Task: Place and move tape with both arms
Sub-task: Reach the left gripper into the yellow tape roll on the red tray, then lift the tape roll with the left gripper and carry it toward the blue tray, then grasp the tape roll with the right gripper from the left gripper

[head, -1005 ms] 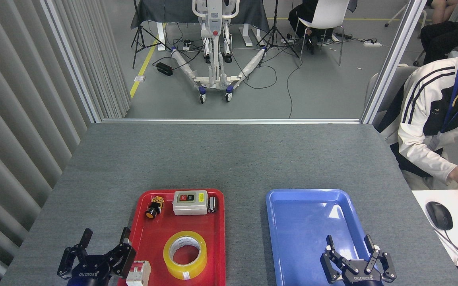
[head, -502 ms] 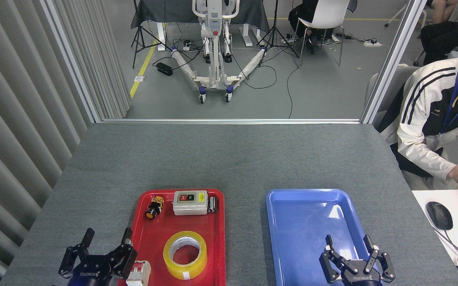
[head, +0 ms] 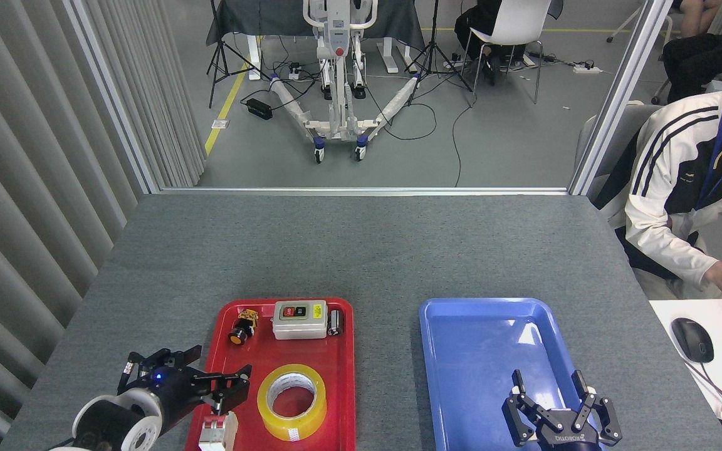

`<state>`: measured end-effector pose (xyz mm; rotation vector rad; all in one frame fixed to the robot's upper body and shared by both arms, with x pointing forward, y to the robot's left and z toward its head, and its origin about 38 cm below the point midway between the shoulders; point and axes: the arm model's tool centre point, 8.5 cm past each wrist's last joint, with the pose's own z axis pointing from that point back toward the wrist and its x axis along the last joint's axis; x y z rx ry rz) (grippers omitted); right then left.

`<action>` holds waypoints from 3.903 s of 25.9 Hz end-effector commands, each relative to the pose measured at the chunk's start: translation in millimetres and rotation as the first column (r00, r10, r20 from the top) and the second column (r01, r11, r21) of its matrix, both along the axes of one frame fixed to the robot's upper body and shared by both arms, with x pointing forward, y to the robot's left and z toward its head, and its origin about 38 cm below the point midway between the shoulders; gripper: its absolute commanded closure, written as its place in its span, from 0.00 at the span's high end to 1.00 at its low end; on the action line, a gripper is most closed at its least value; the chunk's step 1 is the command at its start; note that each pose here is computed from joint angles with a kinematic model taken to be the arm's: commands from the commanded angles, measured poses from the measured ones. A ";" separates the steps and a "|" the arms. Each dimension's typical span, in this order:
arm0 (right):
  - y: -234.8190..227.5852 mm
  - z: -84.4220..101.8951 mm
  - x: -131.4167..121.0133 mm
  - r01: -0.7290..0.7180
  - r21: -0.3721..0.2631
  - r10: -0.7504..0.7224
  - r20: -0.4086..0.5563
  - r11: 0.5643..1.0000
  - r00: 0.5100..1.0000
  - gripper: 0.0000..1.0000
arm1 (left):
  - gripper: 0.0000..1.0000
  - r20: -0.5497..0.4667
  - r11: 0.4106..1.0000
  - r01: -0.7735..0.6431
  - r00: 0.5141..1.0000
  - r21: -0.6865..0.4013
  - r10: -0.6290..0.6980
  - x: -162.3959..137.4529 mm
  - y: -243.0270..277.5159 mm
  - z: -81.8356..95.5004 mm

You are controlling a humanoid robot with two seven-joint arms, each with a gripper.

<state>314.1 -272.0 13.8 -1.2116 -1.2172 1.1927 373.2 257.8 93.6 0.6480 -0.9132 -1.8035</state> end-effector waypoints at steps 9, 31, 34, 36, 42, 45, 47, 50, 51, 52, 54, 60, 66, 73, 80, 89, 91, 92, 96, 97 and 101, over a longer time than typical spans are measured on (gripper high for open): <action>1.3 -0.2 0.0 0.001 0.004 -0.001 0.000 1.000 1.000 1.00 | 1.00 -0.301 0.998 0.026 0.953 -0.054 -0.041 25.2 -51.1 -36.2; 1.1 -1.2 -1.8 -0.006 0.004 0.006 -0.001 1.000 1.000 1.00 | 0.00 -0.371 0.998 0.062 0.926 -0.031 -0.069 33.7 -53.7 -56.7; 1.0 -1.7 -2.3 -0.006 0.004 0.006 -0.003 1.000 1.000 1.00 | 0.00 -0.370 0.993 0.110 0.922 -0.035 -0.115 30.6 -62.9 -58.6; 1.0 -1.7 -2.3 -0.006 0.004 0.006 -0.003 1.000 1.000 1.00 | 0.00 -0.370 0.993 0.112 0.922 -0.035 -0.117 30.5 -63.0 -58.9; 1.6 -1.8 -2.3 -0.007 0.005 0.007 -0.003 1.000 1.000 1.00 | 0.00 -0.290 0.977 0.204 0.933 -0.065 -0.214 36.4 -72.4 -37.4; 1.7 -1.8 -2.3 -0.009 0.005 0.009 -0.003 1.000 1.000 1.00 | 0.00 -0.128 0.917 0.350 0.917 -0.190 -0.377 39.6 -90.2 -6.4; 1.7 -1.8 -2.3 -0.009 0.005 0.009 -0.003 1.000 1.000 1.00 | 0.00 0.003 0.841 0.458 0.879 -0.289 -0.477 35.5 -105.9 5.1; 3.0 -0.8 -2.3 -0.021 -0.002 0.021 0.009 1.000 1.000 1.00 | 0.00 0.153 0.749 0.543 0.835 -0.379 -0.528 32.0 -133.7 10.9; 4.3 0.1 -2.4 -0.034 -0.015 0.034 0.020 0.999 0.999 1.00 | 0.00 0.174 0.727 0.539 0.837 -0.425 -0.518 31.6 -144.9 8.1; 6.3 0.0 -4.3 -0.053 -0.027 0.054 0.032 0.998 0.998 1.00 | 0.00 0.178 0.709 0.529 0.841 -0.467 -0.511 30.8 -156.0 2.5; 11.8 0.5 -11.7 -0.130 -0.037 0.132 0.068 0.991 0.989 1.00 | 0.00 0.170 0.668 0.513 0.843 -0.539 -0.510 26.5 -181.8 -6.0; 20.4 7.3 -47.8 -0.542 0.020 0.534 0.146 0.840 0.833 1.00 | 0.00 0.178 0.640 0.506 0.844 -0.577 -0.507 27.3 -191.6 -4.7; 25.1 18.2 -56.4 -0.625 0.029 0.610 0.187 0.780 0.770 1.00 | 0.00 0.179 0.628 0.502 0.844 -0.594 -0.505 25.7 -191.7 -5.6; 58.8 18.5 -55.4 -0.669 0.063 0.644 0.219 0.740 0.733 1.00 | 0.00 0.148 0.615 0.536 0.811 -0.578 -0.566 10.4 -209.9 -16.5; 82.6 18.8 -53.7 -0.713 0.059 0.687 0.222 0.699 0.692 0.81 | 0.00 0.143 0.608 0.548 0.799 -0.574 -0.585 3.3 -216.1 -18.9; 78.3 7.2 -63.9 -0.714 0.036 0.701 0.159 0.699 0.695 0.02 | 0.76 0.160 0.607 0.538 0.810 -0.585 -0.564 7.3 -213.2 -16.3; 77.3 7.2 -63.7 -0.712 0.035 0.700 0.157 0.701 0.697 0.00 | 1.00 0.189 0.612 0.507 0.840 -0.607 -0.509 16.3 -198.7 -10.3; 76.8 7.3 -63.7 -0.712 0.034 0.700 0.158 0.701 0.697 0.00 | 1.00 0.184 0.622 0.498 0.846 -0.605 -0.500 18.4 -194.8 -11.5; 74.5 7.8 -63.3 -0.710 0.030 0.698 0.156 0.704 0.699 0.00 | 1.00 0.211 0.644 0.429 0.897 -0.633 -0.390 32.0 -160.6 -5.2; 73.7 8.1 -62.8 -0.710 0.027 0.699 0.155 0.703 0.698 0.00 | 1.00 0.211 0.651 0.420 0.902 -0.632 -0.377 33.4 -155.2 -5.0; 61.9 12.2 -50.4 -0.651 -0.029 0.647 0.151 0.759 0.747 0.00 | 1.00 0.235 0.689 0.406 0.913 -0.601 -0.333 34.2 -124.7 -0.9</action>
